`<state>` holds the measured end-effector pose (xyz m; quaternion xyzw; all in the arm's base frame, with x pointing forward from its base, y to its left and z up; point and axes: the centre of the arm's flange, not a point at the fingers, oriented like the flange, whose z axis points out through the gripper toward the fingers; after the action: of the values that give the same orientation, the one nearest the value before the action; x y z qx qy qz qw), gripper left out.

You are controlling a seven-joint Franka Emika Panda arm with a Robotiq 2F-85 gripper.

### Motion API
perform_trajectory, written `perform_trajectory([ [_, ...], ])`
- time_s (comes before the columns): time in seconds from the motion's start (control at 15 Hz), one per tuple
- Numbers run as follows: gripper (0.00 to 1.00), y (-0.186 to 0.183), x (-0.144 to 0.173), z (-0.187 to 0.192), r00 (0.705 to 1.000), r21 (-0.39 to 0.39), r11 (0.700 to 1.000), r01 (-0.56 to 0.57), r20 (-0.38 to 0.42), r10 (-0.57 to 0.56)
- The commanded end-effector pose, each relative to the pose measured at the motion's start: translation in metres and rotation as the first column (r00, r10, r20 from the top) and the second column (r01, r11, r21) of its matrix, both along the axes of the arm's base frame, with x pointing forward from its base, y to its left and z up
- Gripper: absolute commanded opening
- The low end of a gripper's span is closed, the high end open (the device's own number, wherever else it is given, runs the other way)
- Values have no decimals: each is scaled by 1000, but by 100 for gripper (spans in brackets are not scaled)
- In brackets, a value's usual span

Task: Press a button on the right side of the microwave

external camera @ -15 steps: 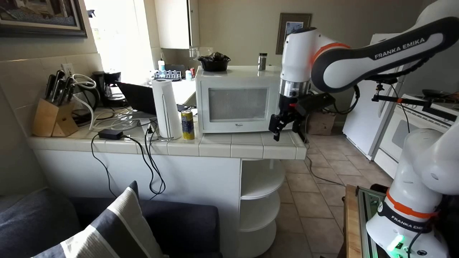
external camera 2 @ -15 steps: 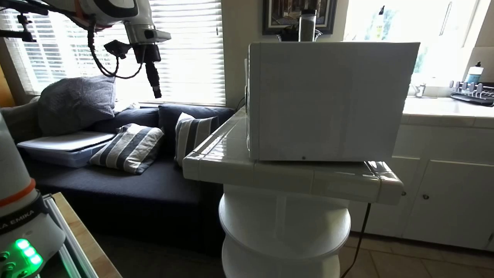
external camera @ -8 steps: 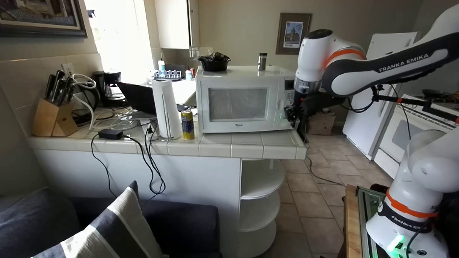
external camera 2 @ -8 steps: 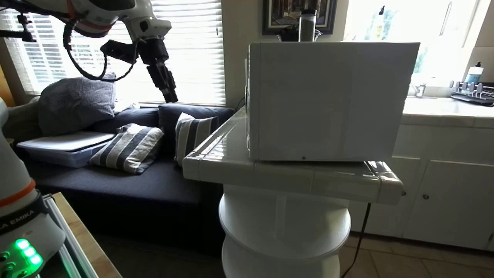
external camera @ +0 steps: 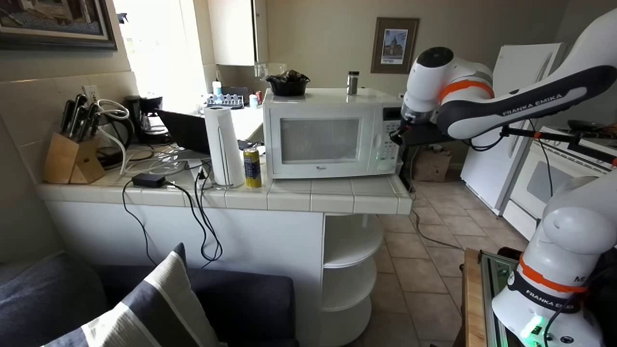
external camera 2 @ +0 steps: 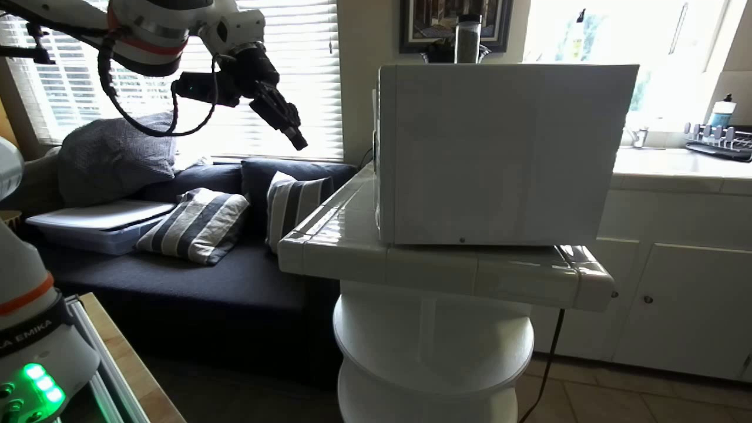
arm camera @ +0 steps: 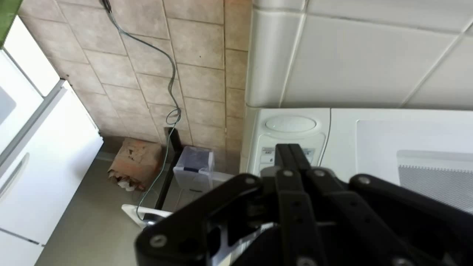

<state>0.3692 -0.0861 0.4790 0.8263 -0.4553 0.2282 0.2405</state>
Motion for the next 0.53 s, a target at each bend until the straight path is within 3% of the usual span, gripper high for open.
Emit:
perform_trajectory([
  [0.0,0,-18,3,-6,998,-77,997,23,59,-18],
  [0.47,1,-14,0,3,999,-49,999,10,42,-8],
])
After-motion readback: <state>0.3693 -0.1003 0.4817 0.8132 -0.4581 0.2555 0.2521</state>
